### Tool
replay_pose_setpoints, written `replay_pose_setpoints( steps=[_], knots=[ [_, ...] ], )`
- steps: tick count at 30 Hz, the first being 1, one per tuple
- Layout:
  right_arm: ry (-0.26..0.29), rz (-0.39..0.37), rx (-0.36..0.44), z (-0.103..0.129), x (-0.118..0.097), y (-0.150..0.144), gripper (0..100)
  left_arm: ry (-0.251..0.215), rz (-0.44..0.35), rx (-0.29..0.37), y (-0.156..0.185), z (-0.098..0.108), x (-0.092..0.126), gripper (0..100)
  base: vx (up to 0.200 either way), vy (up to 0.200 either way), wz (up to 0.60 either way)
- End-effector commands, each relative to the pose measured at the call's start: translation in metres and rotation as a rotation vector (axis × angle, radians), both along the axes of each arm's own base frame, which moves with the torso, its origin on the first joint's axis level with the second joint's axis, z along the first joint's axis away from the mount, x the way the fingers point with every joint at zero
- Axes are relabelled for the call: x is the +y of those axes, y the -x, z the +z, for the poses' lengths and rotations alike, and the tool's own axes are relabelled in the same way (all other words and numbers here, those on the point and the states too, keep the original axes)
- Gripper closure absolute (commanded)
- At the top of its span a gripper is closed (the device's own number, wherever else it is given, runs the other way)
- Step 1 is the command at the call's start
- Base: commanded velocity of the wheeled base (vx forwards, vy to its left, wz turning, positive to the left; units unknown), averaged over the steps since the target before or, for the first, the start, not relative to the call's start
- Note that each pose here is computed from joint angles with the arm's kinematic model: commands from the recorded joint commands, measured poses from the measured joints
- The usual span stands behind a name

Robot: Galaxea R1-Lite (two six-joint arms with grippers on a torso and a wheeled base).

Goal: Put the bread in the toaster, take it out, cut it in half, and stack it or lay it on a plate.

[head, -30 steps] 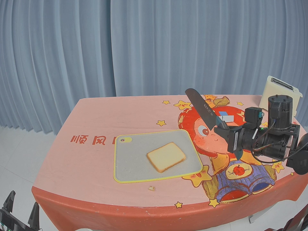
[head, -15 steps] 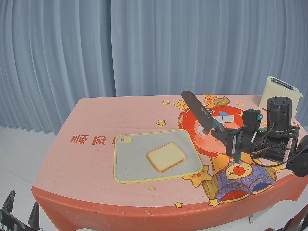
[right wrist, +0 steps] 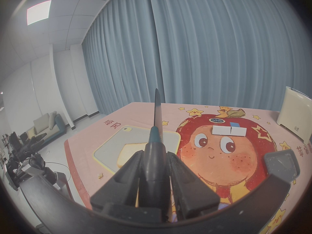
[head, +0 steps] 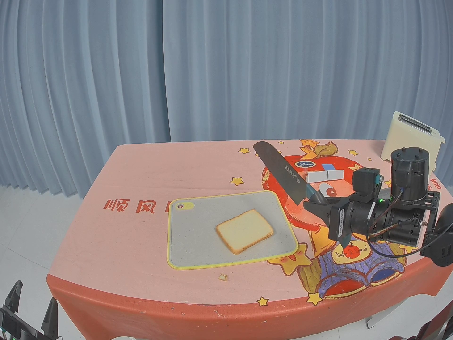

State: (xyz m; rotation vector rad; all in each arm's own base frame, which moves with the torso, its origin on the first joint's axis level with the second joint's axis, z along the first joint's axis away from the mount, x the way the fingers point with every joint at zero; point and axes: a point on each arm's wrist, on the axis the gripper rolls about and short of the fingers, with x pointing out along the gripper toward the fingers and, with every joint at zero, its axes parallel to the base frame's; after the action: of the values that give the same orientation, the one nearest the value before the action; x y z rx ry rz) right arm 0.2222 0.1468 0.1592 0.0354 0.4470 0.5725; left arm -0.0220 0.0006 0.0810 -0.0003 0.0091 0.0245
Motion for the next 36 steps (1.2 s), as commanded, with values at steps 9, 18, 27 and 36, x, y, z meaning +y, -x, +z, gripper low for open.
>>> replay_pose_setpoints(
  steps=[9, 18, 27, 36],
  knots=[
    [-0.015, 0.002, -0.028, 0.008, -0.002, 0.004, 100, -0.004, 0.0, 0.019, -0.001, -0.005, 0.0, 0, 0.0, 0.0, 0.0],
    [-0.023, 0.032, -0.04, 0.012, 0.003, 0.013, 100, 0.012, 0.009, 0.015, -0.001, -0.004, 0.0, 0, 0.0, 0.0, 0.0],
    [-0.025, 0.047, -0.046, 0.014, 0.004, 0.017, 100, 0.021, 0.013, 0.004, -0.001, -0.004, 0.0, 0, 0.0, 0.0, 0.0],
    [-0.028, 0.05, -0.051, 0.015, 0.004, 0.019, 100, 0.012, 0.006, 0.0, -0.001, -0.003, 0.0, 0, 0.0, 0.0, 0.0]
  ],
)
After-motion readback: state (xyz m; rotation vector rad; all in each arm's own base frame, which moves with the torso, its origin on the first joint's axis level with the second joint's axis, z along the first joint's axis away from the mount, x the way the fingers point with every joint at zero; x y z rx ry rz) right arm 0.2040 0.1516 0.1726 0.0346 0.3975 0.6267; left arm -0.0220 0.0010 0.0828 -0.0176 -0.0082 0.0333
